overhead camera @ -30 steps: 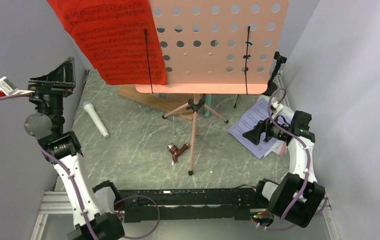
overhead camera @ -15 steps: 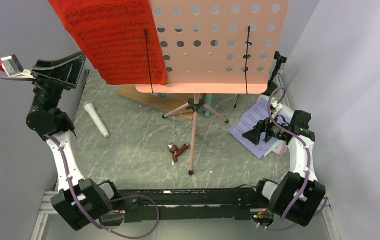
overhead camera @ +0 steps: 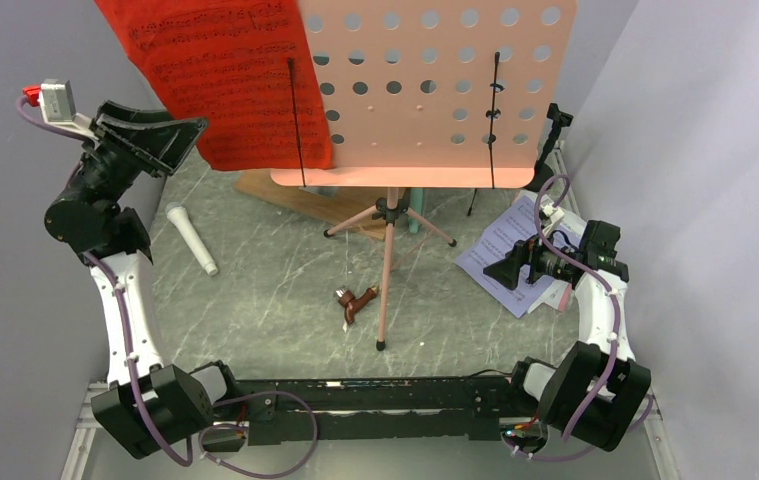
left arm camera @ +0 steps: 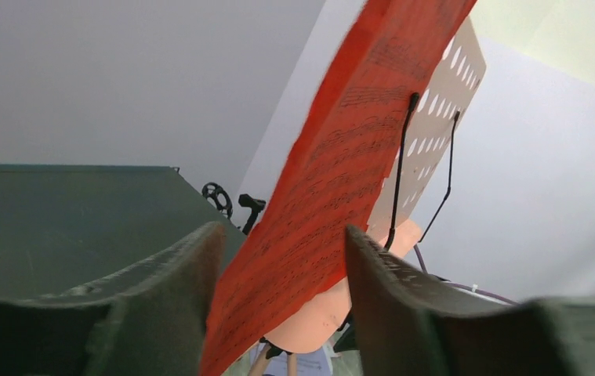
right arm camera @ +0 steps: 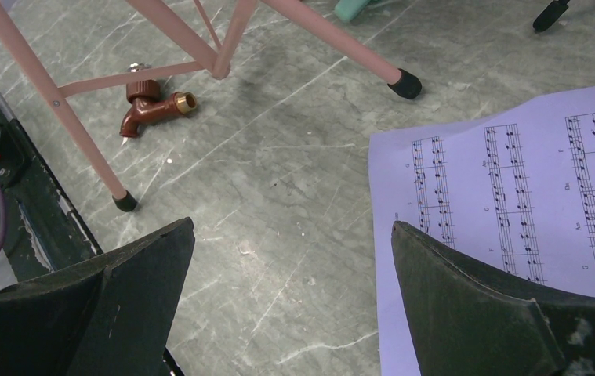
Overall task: Pack up the instrument practice props
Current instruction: Pick up the sheet music from the music stand.
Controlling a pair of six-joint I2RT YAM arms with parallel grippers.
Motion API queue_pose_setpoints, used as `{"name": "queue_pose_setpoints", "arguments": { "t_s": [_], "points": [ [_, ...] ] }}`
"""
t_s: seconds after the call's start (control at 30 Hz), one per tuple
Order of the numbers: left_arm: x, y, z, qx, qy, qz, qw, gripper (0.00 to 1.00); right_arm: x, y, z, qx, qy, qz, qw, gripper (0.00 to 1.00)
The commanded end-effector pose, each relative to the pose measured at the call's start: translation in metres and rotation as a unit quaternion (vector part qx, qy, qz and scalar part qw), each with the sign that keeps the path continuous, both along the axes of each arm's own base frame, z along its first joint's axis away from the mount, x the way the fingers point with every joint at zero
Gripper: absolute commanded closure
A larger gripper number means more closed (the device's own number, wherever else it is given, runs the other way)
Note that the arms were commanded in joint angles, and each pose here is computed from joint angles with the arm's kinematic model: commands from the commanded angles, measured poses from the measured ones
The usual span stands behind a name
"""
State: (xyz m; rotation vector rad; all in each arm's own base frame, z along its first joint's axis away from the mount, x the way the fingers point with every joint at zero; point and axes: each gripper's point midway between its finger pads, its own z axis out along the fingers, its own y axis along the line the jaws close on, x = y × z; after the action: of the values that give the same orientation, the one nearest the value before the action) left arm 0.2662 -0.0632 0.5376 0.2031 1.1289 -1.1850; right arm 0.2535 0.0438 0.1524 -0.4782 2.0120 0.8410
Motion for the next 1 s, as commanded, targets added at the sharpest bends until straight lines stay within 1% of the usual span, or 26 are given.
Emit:
{"name": "queue_pose_setpoints", "arguments": {
  "t_s": [0.0,0.03,0.17,0.2,0.3,0.43,0.57,0.63,0.7,0.8,0.87,0.9,0.97],
  "points": [
    [-0.003,-0.009,0.001,0.039,-0.003,0.001,0.999,0.43,0.008,-0.001,0.014,-0.004,-0.032,0.012,0.999,0.01],
    [-0.002,-0.008,0.0,0.039,-0.003,0.002,0.999,0.49,0.008,0.0,0.014,-0.004,-0.032,0.012,0.999,0.01],
    [0.0,-0.007,0.003,0.036,-0.003,0.004,0.999,0.95,0.008,0.0,0.014,-0.004,-0.031,0.012,0.999,0.01],
    [0.001,-0.007,0.004,0.035,-0.003,0.005,0.999,1.0,0.008,0.0,0.014,-0.005,-0.031,0.012,0.999,0.01],
    [0.002,-0.003,0.008,0.025,-0.012,0.026,0.999,1.0,0.008,-0.001,0.014,-0.004,-0.031,0.012,0.999,0.01],
    [0.001,0.011,0.017,0.007,-0.029,0.114,0.993,1.0,0.007,-0.001,0.013,-0.004,-0.028,0.012,1.0,0.01],
    [0.007,0.028,0.013,-0.022,-0.012,0.181,0.983,1.0,0.008,-0.001,0.013,-0.005,-0.028,0.012,1.0,0.01],
    [0.008,0.039,0.01,-0.04,-0.002,0.219,0.975,1.0,0.008,-0.001,0.012,-0.006,-0.028,0.012,1.0,0.01],
    [0.01,0.052,0.005,-0.055,0.014,0.264,0.963,1.0,0.008,-0.001,0.012,-0.005,-0.027,0.012,1.0,0.01],
    [0.014,0.07,-0.008,-0.074,0.069,0.329,0.939,1.0,0.008,-0.001,0.012,-0.004,-0.025,0.013,1.0,0.01],
    [0.013,0.084,-0.016,-0.084,0.108,0.376,0.917,1.0,0.008,-0.001,0.011,-0.005,-0.024,0.013,1.0,0.01],
    [0.013,0.094,-0.021,-0.092,0.127,0.404,0.901,1.0,0.008,-0.001,0.011,-0.005,-0.023,0.013,1.0,0.01],
    [0.011,0.105,-0.032,-0.096,0.155,0.437,0.881,1.0,0.008,-0.001,0.01,-0.005,-0.021,0.013,1.0,0.01]
  ]
}}
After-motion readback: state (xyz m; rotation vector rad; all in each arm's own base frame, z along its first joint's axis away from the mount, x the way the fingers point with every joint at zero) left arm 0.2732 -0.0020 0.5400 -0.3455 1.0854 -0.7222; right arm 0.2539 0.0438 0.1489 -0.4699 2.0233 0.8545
